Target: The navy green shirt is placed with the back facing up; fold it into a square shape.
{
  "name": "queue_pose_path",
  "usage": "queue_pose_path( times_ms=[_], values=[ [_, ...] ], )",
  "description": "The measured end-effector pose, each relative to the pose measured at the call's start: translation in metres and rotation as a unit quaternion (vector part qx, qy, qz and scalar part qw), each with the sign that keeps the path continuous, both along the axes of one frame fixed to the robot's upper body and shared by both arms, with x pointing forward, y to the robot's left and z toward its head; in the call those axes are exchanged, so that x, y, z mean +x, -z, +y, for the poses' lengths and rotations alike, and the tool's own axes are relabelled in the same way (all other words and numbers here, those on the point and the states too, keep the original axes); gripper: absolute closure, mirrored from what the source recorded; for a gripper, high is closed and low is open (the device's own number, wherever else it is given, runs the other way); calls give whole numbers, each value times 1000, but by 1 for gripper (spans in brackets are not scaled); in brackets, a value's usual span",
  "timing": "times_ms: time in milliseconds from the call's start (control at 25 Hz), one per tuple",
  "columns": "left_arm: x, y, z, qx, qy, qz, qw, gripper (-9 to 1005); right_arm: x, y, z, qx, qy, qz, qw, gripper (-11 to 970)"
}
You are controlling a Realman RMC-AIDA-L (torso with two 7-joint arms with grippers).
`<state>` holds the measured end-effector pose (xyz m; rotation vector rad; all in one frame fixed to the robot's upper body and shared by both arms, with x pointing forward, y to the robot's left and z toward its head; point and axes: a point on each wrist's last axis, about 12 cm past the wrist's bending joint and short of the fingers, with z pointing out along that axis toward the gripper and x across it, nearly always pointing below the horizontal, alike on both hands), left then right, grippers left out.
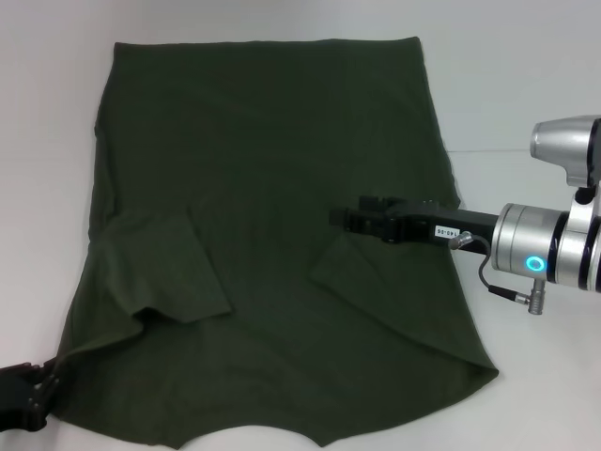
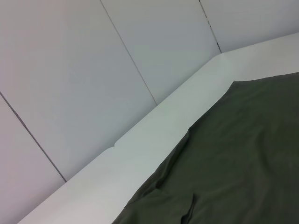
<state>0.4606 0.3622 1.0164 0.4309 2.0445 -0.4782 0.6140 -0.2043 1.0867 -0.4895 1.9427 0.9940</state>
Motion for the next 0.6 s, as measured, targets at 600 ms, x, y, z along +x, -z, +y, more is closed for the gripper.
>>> queue_pose_path(
  times_ms=[600],
  values=[
    [2, -10, -2, -41, -7, -31, 999, 979, -7, -9, -33, 13, 0, 57, 998, 213]
  ],
)
